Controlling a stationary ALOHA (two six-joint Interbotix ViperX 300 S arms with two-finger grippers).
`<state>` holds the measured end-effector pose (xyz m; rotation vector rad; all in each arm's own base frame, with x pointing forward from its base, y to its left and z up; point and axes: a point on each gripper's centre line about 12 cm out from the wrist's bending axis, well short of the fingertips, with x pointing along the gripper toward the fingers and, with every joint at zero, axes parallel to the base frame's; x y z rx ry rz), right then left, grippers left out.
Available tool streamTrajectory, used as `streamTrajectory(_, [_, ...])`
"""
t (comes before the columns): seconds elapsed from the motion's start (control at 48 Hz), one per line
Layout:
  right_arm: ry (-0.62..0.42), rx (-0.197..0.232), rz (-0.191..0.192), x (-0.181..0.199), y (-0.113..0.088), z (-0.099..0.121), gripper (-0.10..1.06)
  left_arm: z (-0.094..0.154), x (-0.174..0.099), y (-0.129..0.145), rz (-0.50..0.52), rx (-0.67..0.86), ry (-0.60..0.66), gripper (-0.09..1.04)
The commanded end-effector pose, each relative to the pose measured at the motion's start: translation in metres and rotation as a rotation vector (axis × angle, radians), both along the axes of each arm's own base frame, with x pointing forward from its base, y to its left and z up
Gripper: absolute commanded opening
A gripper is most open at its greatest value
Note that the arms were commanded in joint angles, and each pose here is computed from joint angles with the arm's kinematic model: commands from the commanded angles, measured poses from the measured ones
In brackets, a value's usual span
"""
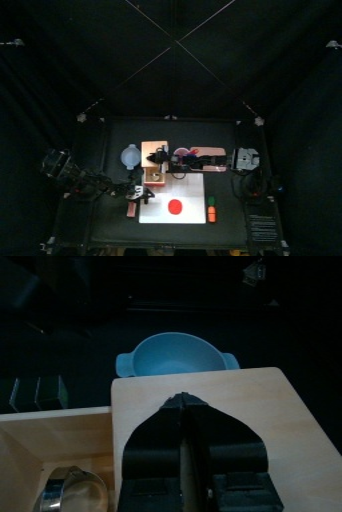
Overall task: Get the cutter from the drawer then cut the dough then place the extra dough in the bowl
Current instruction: Place the cutter on the board
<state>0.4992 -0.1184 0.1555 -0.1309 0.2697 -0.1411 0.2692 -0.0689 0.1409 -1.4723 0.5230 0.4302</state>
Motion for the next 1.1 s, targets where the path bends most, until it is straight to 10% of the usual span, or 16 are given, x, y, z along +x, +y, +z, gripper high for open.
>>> streamTrajectory(0.021, [-0.038, -0.005, 0.003, 0.004, 0.001, 0.017, 0.03, 0.023, -0.004, 0.005, -0.064, 0.096, -0.13, 0.85])
streamTrajectory(0.396, [-0.096, -0.008, 0.02, 0.004, 0.016, 0.057, 0.03, 0.097, -0.024, 0.052, -0.212, 0.819, -0.566, 0.85])
streamTrajectory(0.688, [-0.081, 0.059, 0.019, -0.006, 0.045, 0.099, 0.06, 0.118, -0.049, 0.089, -0.151, 1.203, -0.576, 0.86])
streamTrajectory(1.104, [0.268, 0.183, -0.002, -0.019, 0.07, 0.093, 0.57, 0.127, -0.061, 0.124, -0.009, 1.424, -0.507, 0.85])
